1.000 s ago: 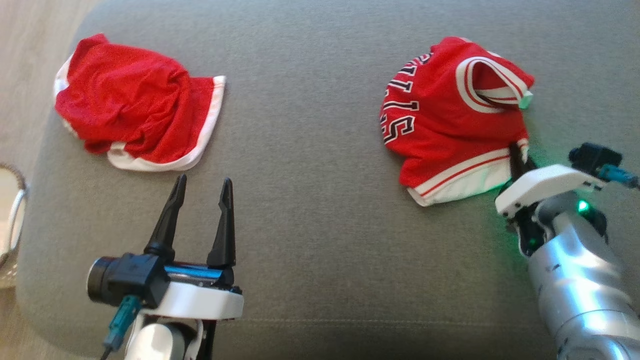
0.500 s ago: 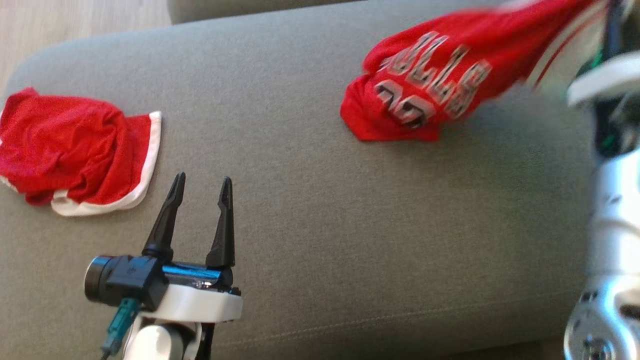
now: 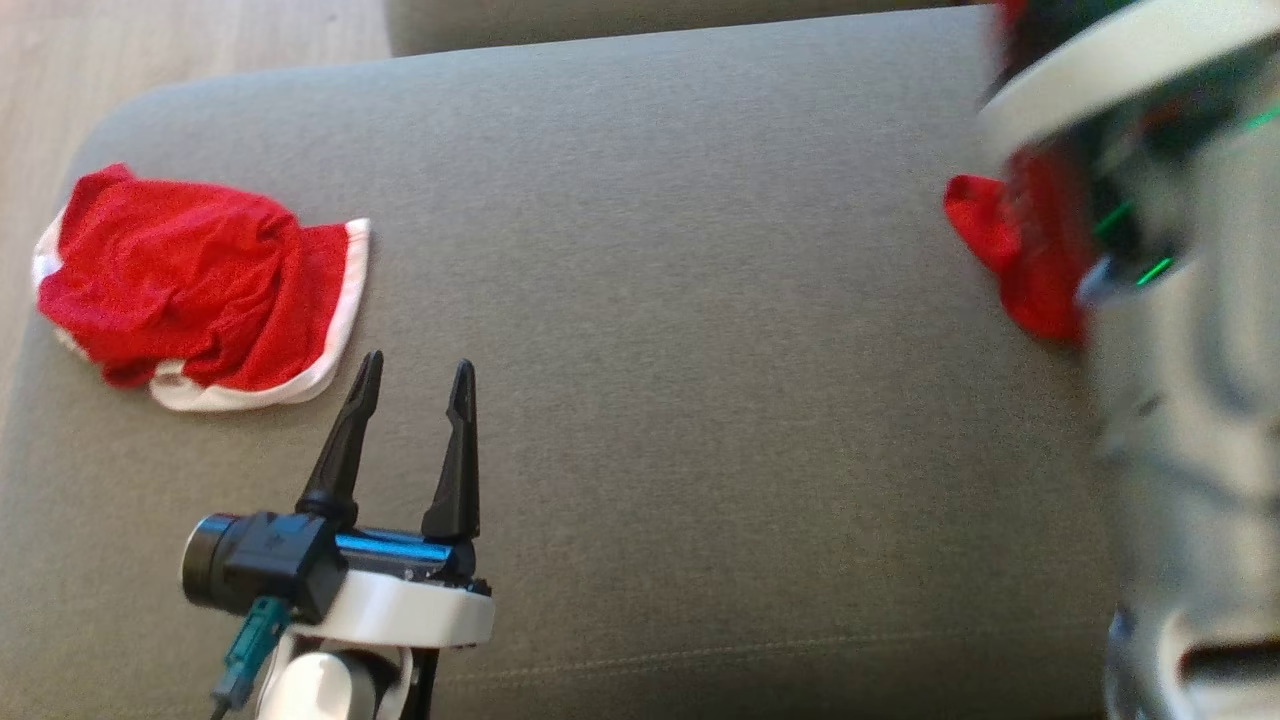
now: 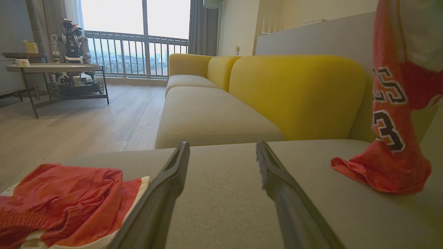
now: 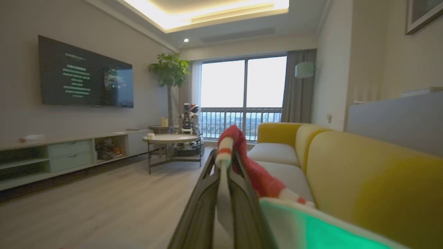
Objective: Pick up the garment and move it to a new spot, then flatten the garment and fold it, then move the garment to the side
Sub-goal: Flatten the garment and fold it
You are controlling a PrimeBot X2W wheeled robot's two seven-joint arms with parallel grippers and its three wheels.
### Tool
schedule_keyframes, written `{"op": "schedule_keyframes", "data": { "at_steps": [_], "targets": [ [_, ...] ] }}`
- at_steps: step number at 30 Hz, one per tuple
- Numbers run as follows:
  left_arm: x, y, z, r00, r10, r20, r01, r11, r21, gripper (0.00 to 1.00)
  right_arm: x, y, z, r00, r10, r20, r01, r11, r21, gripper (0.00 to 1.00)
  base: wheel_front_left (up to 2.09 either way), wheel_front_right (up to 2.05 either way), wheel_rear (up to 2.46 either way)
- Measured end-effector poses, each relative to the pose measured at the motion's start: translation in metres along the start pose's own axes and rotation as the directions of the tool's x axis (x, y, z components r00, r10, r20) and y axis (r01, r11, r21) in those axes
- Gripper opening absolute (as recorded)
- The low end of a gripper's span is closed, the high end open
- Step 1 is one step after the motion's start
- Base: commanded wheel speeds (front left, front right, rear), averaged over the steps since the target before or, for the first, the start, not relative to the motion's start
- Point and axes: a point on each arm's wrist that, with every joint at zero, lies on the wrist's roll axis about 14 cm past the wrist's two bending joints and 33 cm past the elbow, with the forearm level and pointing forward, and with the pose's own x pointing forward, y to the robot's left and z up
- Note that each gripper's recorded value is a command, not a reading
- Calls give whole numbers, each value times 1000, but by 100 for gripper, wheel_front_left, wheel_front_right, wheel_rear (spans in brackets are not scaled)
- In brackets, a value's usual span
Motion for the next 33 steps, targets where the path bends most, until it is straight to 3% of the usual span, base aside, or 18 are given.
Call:
{"op": "schedule_keyframes", "data": {
  "at_steps": [3,6,9,10,12,14,16,19,22,25,28,31,33],
  "targets": [
    [-4,6,-1,1000,20,-6,-20,1000,4,100,-28,46,-84,968,120,-219,-100,990,101,0,0,0,0],
    [-8,11,-3,999,40,-17,-40,999,0,100,-79,89,-163,877,230,-421,-149,965,218,0,0,0,0],
    [-11,15,-5,998,55,-26,-55,998,4,100,-121,140,-198,789,370,-491,-233,919,318,0,0,0,0],
    [-12,17,-6,998,60,-28,-60,998,5,100,-131,158,-202,763,420,-492,-269,897,350,16,0,0,0],
    [-12,18,-7,997,65,-31,-65,998,6,100,-145,184,-204,718,493,-491,-320,860,397,100,0,0,0],
    [-12,19,-7,997,66,-32,-66,998,7,100,-154,195,-206,701,522,-486,-333,842,424,100,0,0,0],
    [-12,18,-7,997,64,-32,-64,998,6,100,-157,193,-206,715,513,-475,-321,844,429,100,0,0,0],
    [-9,15,-8,998,53,-32,-53,999,4,100,-148,168,-205,783,430,-450,-228,871,435,100,0,0,0],
    [-4,10,-6,999,33,-23,-33,999,2,100,-149,135,-208,829,316,-461,-49,863,504,100,0,0,0],
    [5,0,-1,1000,-8,2,8,1000,8,100,-151,84,-209,874,154,-461,57,909,412,100,0,0,0],
    [15,-26,0,993,-117,16,116,993,12,100,-152,12,-190,915,-56,-399,164,956,243,100,0,0,0],
    [20,-67,-8,957,-290,2,290,957,32,100,-167,-50,-165,914,-240,-327,289,951,109,100,0,0,0],
    [20,-97,-20,911,-412,-25,413,909,49,100,-187,-80,-158,888,-332,-318,369,928,61,100,0,0,0]
  ]
}}
